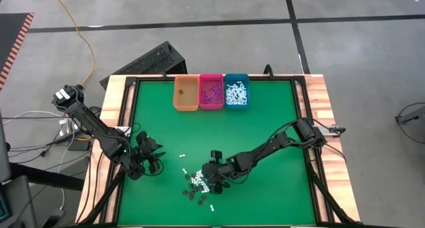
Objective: Sort Halloween decoration
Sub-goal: Put the white bone toy into the blue bin
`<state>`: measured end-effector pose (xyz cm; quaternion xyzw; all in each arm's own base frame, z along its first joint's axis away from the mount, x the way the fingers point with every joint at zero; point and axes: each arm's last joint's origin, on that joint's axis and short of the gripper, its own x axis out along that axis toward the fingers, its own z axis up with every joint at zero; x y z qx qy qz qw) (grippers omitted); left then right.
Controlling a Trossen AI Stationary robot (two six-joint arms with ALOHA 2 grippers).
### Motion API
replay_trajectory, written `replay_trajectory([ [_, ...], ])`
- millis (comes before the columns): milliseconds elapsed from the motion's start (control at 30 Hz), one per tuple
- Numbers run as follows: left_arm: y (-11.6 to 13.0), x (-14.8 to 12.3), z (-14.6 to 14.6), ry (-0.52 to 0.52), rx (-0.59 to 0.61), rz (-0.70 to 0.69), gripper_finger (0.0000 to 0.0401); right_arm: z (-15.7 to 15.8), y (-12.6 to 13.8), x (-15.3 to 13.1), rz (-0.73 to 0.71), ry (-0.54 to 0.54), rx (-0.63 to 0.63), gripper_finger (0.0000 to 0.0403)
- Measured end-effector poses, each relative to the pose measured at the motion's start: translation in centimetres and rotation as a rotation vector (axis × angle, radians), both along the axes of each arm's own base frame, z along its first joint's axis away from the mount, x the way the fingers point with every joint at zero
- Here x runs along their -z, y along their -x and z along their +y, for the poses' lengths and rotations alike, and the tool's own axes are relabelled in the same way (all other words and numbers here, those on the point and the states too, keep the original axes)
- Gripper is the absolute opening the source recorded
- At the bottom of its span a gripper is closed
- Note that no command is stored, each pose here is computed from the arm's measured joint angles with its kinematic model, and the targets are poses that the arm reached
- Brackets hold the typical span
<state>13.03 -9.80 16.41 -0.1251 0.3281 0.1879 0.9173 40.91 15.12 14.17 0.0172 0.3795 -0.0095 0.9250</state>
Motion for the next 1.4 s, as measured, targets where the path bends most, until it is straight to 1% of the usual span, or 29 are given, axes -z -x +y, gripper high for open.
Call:
replay_trajectory([
  [133, 0.0, 0.0, 0.0, 0.002, 0.0, 0.0, 0.0148, 0.1, -0.2, 0.4, -0.002, 0.015, -0.031, 0.0127],
  [267, 0.0, 0.0, 0.0, 0.011, 0.004, 0.007, 0.0148, 0.2, -0.3, 1.0, 0.01, -0.005, -0.044, 0.0103],
  [500, 0.0, 0.0, 0.0, 0.016, 0.009, 0.015, 0.0148, 0.1, -0.2, 1.0, 0.03, -0.024, -0.034, 0.0019],
  [600, 0.0, 0.1, 0.0, 0.017, 0.01, 0.016, 0.0148, 0.1, -0.1, 1.0, 0.037, -0.038, -0.017, 0.0017],
  [733, 0.0, 0.1, 0.0, 0.017, 0.01, 0.016, 0.0148, 0.0, 0.1, 0.3, 0.033, -0.051, -0.007, 0.0019],
  [867, 0.0, 0.1, 0.0, 0.017, 0.01, 0.016, 0.0148, -1.0, 1.2, -1.6, 0.086, -0.004, 0.016, 0.0016],
  [967, 0.0, 0.1, 0.0, 0.015, 0.012, 0.017, 0.0148, -3.0, 2.1, -4.3, 0.107, 0.061, 0.074, 0.0016],
  [1100, 0.0, 0.1, 0.0, 0.014, 0.012, 0.017, 0.0148, -7.0, 3.4, -7.7, 0.133, 0.147, 0.151, 0.0016],
  [1233, 0.0, 0.0, 0.0, 0.009, 0.008, 0.01, 0.0148, -12.3, 4.8, -10.4, 0.158, 0.219, 0.331, 0.0016],
  [1300, 0.0, 0.0, 0.0, 0.007, 0.007, 0.009, 0.0148, -15.2, 5.3, -11.0, 0.17, 0.251, 0.438, 0.0016],
  [1400, 0.0, 0.0, 0.0, 0.008, 0.006, 0.009, 0.0148, -19.6, 5.9, -11.2, 0.199, 0.28, 0.562, 0.0016],
])
